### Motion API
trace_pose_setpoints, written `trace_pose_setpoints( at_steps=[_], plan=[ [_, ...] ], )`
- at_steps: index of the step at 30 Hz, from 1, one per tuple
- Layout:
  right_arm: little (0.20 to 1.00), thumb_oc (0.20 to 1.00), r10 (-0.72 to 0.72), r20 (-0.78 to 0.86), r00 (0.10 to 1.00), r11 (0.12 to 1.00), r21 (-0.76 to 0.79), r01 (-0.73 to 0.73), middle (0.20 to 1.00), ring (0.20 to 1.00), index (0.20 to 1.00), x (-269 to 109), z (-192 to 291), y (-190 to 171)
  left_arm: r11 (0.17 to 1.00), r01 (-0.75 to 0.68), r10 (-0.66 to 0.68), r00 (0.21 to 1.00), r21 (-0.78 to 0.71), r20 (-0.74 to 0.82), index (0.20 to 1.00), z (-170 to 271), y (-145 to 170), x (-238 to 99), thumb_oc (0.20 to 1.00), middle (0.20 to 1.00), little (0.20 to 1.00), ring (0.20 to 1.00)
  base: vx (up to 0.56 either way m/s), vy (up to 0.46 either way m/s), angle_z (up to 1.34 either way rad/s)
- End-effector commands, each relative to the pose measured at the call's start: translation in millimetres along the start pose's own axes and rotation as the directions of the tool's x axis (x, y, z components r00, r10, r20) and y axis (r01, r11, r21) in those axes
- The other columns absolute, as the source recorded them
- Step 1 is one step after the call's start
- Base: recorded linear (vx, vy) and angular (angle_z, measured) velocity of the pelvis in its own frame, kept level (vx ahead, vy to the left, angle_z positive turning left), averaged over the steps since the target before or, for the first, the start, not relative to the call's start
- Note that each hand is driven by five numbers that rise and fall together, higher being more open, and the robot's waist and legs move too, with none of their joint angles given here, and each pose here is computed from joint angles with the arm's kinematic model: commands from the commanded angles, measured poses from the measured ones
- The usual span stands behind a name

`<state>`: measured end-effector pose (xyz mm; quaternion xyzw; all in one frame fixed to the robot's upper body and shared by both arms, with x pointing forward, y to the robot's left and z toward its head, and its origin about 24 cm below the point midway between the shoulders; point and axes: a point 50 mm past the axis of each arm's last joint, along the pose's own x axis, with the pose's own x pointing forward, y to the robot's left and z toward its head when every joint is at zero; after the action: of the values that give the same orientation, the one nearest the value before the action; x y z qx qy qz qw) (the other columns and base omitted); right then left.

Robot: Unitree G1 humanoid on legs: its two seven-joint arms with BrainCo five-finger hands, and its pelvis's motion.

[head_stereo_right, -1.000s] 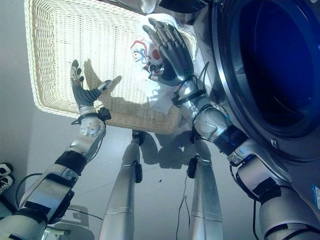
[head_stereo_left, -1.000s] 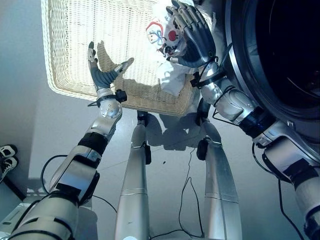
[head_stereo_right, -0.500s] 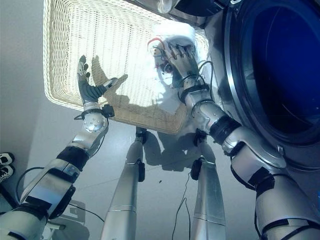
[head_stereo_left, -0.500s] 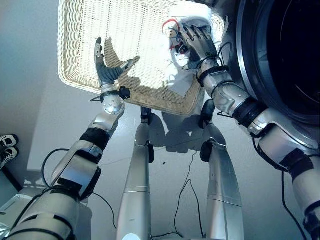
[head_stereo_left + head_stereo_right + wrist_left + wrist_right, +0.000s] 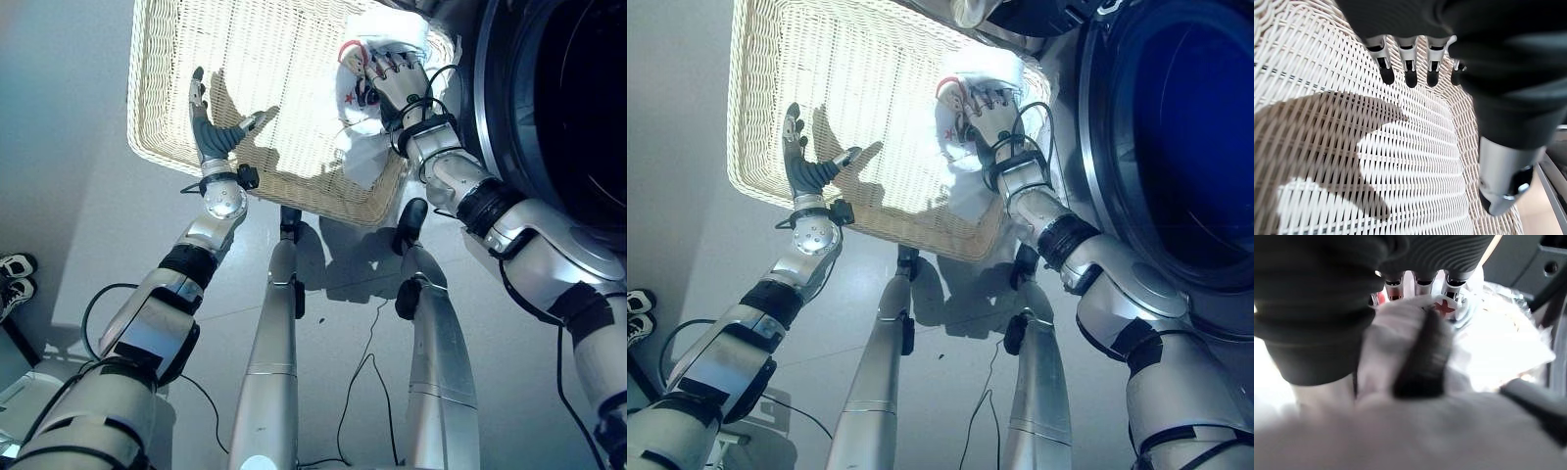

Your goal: Put the clothes into the washing machine.

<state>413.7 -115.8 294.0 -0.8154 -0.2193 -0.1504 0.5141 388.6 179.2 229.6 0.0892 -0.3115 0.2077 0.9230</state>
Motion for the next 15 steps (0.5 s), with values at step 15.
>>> trace_pose_setpoints(
  at_steps=[15],
  plan=[
    [0.2,0.2,-0.006,-0.064,0.998,0.999,-0.049,0.003,0.2,0.2,0.2,-14.4,-33.8,32.5,0.994,-0.062,0.065,0.997,-0.086,0.032,1.0,7.7,-5.2,-3.3,1.0,1.0,1.0,1.0,0.0,0.001,0.0]
  ],
)
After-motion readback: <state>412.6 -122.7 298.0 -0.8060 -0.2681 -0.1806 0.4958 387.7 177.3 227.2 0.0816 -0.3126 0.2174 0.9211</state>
